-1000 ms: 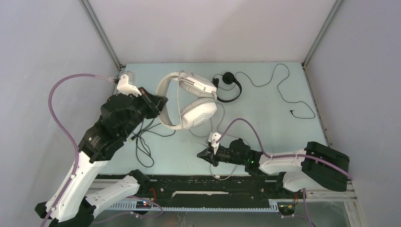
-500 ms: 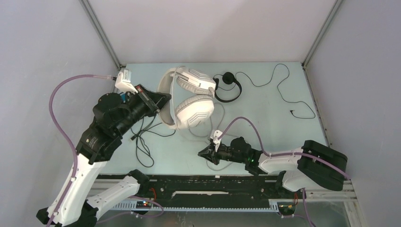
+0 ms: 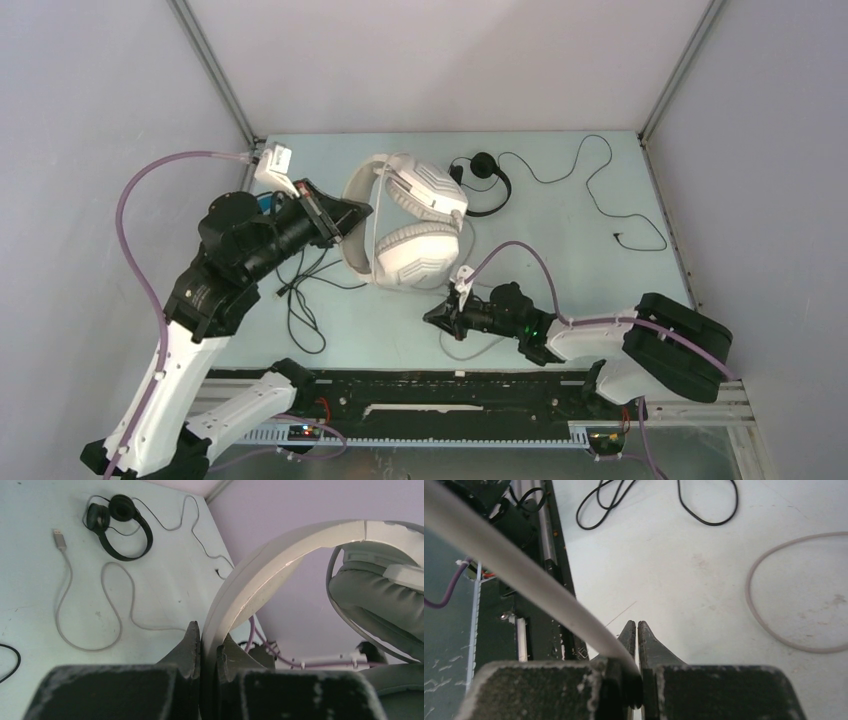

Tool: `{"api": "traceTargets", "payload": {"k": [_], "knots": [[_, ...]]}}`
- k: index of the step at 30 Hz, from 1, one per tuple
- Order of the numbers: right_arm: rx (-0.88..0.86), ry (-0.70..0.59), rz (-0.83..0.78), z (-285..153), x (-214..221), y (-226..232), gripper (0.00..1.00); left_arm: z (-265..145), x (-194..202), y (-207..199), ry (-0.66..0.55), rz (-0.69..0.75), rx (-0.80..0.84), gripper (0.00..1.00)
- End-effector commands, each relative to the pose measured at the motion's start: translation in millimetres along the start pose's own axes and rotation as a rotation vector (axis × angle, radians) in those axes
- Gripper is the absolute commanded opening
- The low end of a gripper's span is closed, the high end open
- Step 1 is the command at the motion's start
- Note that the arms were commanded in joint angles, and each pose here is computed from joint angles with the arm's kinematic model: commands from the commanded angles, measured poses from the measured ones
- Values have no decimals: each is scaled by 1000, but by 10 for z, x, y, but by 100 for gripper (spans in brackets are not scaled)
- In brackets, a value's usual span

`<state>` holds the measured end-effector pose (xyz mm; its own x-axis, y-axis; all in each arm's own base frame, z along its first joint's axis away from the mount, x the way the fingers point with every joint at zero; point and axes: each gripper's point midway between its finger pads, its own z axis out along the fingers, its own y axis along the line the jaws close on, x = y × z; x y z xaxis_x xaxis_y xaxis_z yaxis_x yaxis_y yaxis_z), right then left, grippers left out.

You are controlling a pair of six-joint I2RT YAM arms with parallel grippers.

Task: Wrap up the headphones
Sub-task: Wrap the headphones cable around the headphones.

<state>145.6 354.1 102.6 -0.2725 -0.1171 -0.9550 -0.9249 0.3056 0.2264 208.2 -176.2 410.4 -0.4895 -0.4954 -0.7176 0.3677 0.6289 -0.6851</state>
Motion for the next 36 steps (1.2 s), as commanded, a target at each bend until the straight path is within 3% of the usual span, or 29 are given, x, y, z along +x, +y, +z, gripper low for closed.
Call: {"api": "traceTargets", "payload": {"k": [1,10,14,18,30,36], "knots": [[45,-29,45,-73,-116,-177,0,-112,-19,-468,40,63,235,0],[176,-33,171,-272,-322,-694,0,-109,459,-247,265,213,244,0],[233,-45,173,-384,-443,-844,0,-148,636,-218,336,263,298,0],[245,-46,166,-486,-570,-891,0,-158,759,-11,379,342,252,0],[12,-4,181,-686,-994,-286,0,-95,919,705,410,674,65,0],[-218,82,273,-805,-1123,214,0,-86,1102,874,439,950,117,0]]}}
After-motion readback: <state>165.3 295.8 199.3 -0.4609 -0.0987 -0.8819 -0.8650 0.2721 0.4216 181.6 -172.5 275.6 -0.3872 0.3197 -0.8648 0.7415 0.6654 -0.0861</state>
